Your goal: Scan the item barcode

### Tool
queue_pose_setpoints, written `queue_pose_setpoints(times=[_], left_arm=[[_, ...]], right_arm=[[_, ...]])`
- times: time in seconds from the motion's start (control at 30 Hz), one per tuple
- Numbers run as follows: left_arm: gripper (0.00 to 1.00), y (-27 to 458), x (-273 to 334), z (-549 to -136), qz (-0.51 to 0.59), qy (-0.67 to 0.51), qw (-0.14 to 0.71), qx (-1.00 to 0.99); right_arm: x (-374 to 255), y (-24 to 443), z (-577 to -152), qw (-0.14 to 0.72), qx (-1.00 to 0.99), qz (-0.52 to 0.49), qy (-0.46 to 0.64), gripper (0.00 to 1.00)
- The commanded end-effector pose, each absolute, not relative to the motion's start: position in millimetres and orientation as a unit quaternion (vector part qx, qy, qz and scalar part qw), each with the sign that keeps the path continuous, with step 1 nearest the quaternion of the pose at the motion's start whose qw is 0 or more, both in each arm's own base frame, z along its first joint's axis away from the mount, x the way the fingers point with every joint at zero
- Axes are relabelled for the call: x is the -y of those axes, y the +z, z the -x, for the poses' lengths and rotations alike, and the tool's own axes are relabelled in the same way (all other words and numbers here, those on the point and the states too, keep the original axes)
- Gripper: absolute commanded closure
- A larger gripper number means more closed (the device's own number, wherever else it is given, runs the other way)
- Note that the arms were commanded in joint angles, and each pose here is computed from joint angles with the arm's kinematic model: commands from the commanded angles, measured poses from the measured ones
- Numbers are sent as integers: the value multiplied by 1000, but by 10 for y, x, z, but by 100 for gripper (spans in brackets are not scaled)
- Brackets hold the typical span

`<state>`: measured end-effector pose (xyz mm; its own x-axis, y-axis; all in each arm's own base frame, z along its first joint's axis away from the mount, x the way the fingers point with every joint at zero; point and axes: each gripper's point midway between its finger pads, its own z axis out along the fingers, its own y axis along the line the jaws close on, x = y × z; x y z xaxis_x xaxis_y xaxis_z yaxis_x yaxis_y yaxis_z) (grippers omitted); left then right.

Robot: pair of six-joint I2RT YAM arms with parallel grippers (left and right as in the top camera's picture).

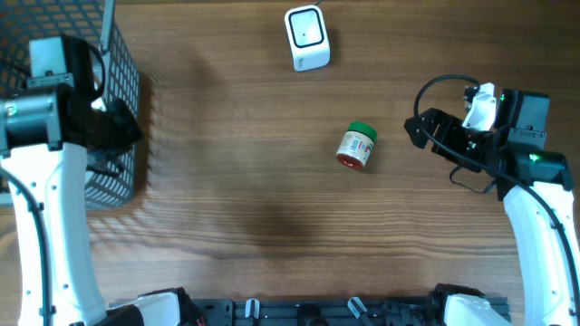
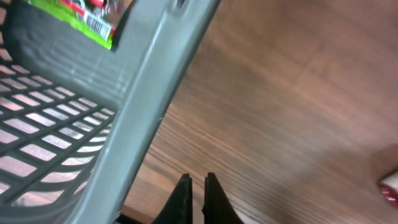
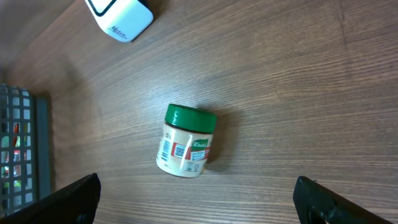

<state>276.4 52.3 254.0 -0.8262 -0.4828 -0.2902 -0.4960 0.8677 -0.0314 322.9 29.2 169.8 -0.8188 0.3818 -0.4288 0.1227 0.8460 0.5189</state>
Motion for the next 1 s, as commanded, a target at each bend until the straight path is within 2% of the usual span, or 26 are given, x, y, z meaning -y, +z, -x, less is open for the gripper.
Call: queue_pose_setpoints(times=[0.0,0.27,0.37,0.4,0.43,0.47,0.53,0.57,0.67,0.73,0.77,0.87,0.97], left_arm=[[96,2421,-731,-2637,259,88,127,-953],[96,2495,-938,-2660,266,145,147,-942],[95,2449,-638,-2755,242,56,146,-958],[84,2478,-473,-2824,212,8,153,-965],[62,2645,-278,-2950,177,-50,182,-966],[54,2799,-241,-3025,168,-63,208,-961],[13,3291,-312,-3239,158,-53,300,-939],[0,3725,-481,-3398,136,-4,383,-914],[0,4420,-1013,-3535,168,129,496,-842],[0,4457,-1287,-3623,171,171,500,-832],[0,4392,-1393,-3647,179,178,490,-835],[0,3800,-1989,-3777,227,203,404,-863],[0,3080,-2285,-3969,204,180,317,-909]], right_arm=[[-257,1733,-3270,273,-921,-142,238,0],[-257,1733,-3270,273,-921,-143,238,0],[-257,1733,-3270,273,-921,-142,238,0],[-257,1733,-3270,273,-921,-142,238,0],[-257,1733,-3270,273,-921,-142,238,0],[-257,1733,-3270,273,-921,-143,238,0],[-257,1733,-3270,273,-921,-142,238,0],[-257,1733,-3270,273,-921,-142,238,0],[-257,1733,-3270,273,-921,-142,238,0],[-257,1733,-3270,273,-921,-143,238,0],[-257,1733,-3270,273,-921,-142,238,0],[-258,1733,-3270,273,-921,-142,238,0],[-257,1733,-3270,273,-921,-142,238,0]])
